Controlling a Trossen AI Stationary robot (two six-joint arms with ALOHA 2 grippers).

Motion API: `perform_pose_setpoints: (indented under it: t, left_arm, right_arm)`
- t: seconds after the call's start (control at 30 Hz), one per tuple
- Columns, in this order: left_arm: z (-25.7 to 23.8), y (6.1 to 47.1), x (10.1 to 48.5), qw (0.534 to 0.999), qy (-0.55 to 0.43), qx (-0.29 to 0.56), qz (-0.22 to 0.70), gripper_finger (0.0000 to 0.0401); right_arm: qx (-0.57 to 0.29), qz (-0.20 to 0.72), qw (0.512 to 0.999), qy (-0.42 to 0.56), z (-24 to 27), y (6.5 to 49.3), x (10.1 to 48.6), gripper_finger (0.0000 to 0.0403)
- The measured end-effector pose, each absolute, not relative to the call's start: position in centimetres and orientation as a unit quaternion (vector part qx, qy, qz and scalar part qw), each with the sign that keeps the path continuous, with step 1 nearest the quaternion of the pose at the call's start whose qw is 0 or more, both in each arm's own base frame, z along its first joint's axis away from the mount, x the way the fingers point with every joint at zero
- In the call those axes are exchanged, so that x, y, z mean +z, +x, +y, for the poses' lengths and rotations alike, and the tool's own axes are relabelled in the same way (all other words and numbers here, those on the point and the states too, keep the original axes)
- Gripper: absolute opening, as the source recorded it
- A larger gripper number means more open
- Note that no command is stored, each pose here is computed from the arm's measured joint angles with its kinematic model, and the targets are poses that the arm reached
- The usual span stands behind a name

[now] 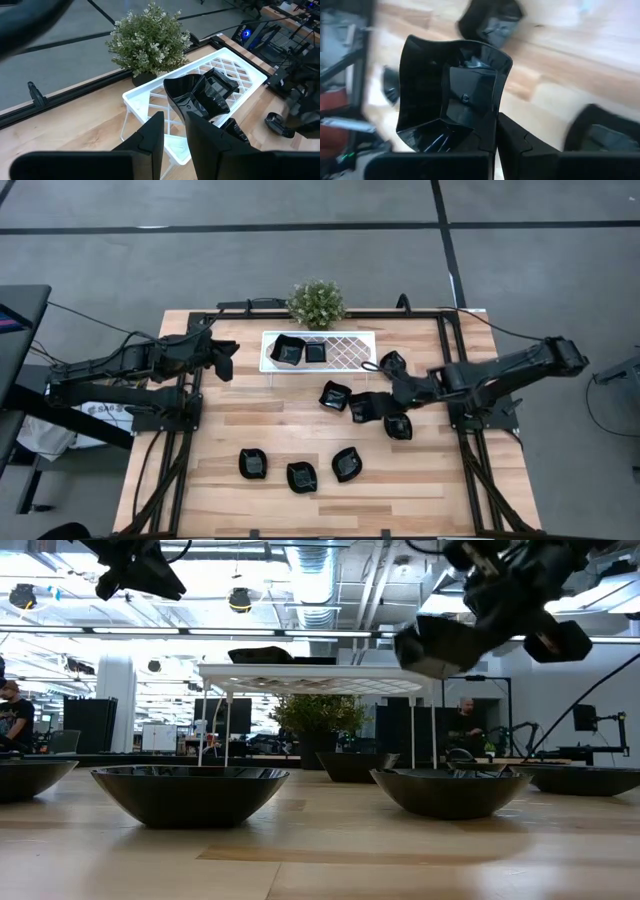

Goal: Pick & Place Mini shaped plates
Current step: Stack the right distorted square plate on top of the stacked distorted square plate on the shelf

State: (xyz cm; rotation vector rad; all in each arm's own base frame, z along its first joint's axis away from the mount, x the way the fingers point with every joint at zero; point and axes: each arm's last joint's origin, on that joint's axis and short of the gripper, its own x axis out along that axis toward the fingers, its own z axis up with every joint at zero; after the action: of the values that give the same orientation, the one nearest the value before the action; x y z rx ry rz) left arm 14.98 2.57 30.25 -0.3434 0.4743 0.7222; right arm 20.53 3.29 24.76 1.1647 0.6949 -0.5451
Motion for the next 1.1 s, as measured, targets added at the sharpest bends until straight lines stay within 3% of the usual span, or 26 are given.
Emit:
perform_pose_setpoints:
  t: [0.47, 0.93, 1.1]
  left_arm:
    - [2.6, 15.1, 30.4, 0.895, -0.176, 0.349, 0.216, 0.0081]
    - [2.5, 16.5, 31.0, 0.912, -0.202, 0.310, 0.177, 0.0082]
    - [2.5, 17.9, 30.7, 0.915, -0.205, 0.301, 0.174, 0.0108]
  right_arm:
    - [-0.202, 0.167, 0.835, 0.483, 4.6, 22.1, 27.1, 0.0001]
    - [-0.256, 0.017, 0.913, 0.319, 2.4, 23.2, 29.7, 0.0000]
    - [-0.308, 0.008, 0.923, 0.233, 1.1, 23.8, 30.9, 0.0000]
